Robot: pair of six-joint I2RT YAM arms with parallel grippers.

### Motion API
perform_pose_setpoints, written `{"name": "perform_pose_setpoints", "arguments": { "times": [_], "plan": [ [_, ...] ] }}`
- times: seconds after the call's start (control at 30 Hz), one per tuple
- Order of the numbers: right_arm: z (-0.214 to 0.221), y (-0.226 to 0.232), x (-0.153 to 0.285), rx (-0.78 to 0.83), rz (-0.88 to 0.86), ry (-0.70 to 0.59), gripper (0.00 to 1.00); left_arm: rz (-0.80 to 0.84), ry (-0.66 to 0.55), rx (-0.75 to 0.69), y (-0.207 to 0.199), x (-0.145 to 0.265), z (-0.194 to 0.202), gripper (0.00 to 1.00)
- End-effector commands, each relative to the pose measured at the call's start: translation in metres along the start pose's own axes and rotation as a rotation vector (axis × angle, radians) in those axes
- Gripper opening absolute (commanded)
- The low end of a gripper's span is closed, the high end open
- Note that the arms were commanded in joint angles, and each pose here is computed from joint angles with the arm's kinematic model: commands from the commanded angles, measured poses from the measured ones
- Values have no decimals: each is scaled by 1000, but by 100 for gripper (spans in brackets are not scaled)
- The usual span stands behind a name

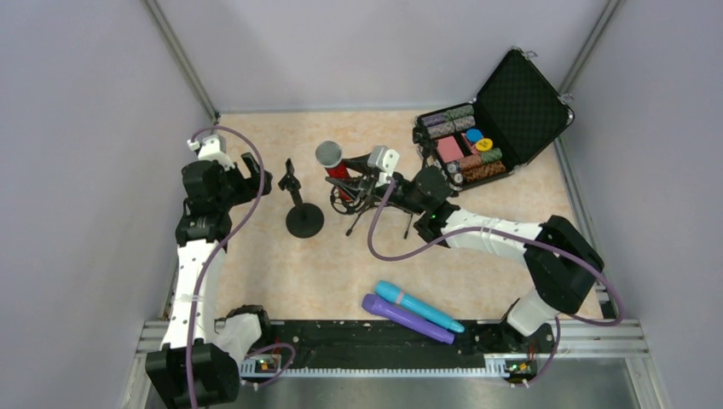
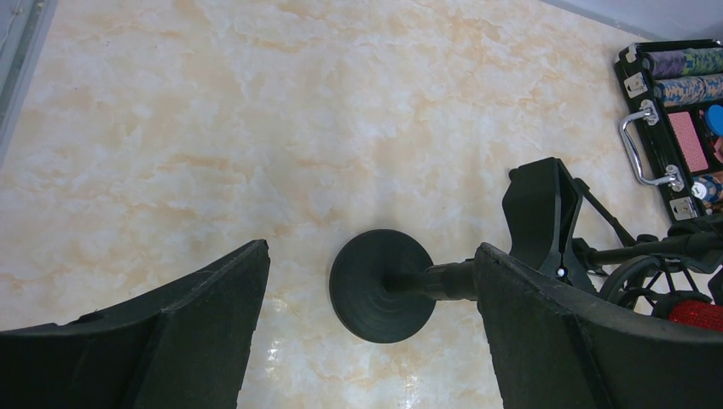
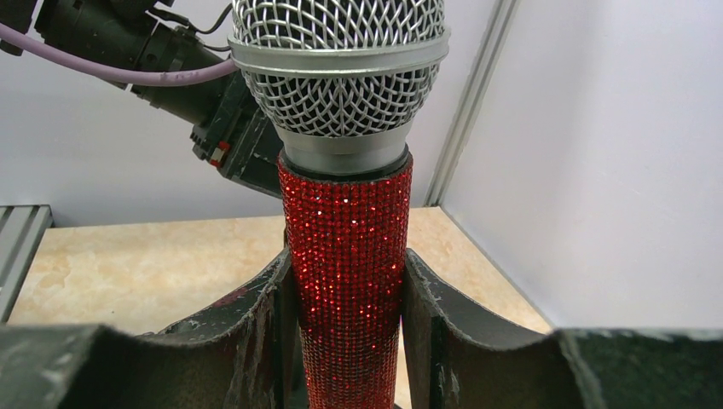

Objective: Attach the microphones to the stand

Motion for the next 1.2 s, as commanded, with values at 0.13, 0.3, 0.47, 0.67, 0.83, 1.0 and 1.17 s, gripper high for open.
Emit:
{"name": "perform_pose_setpoints", "arguments": {
  "times": [0.13, 0.3, 0.47, 0.67, 0.83, 1.0, 1.17],
  "plan": [
    [46, -4, 3, -48, 40, 126, 0, 5, -52, -30, -2, 5, -14, 93],
    [54, -5, 4, -59, 55, 141, 0, 4, -53, -32, -2, 6, -15, 94],
    [64, -4, 8, -71, 67, 157, 0, 0, -52, -34, -1, 6, -14, 93],
    [70, -5, 10, -83, 85, 161, 0, 1, -51, -36, -1, 6, -14, 93],
    [76, -5, 11, -92, 93, 170, 0, 0, -52, -37, -1, 6, -14, 93],
    [82, -7, 11, -103, 104, 189, 0, -3, -53, -41, -1, 6, -15, 93],
    [87, -7, 13, -106, 108, 208, 0, -6, -54, -42, 0, 6, -15, 93]
  ]
}}
Point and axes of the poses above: each gripper's point midway between its finger pads, its own x axis back along the fingers, its own y axis along the line the jaws close on, z = x × y, the point moved 2 cm from there along x, back along the fingers, and after that the axes turned 3 degrees about -x, right-handed, at the moved point
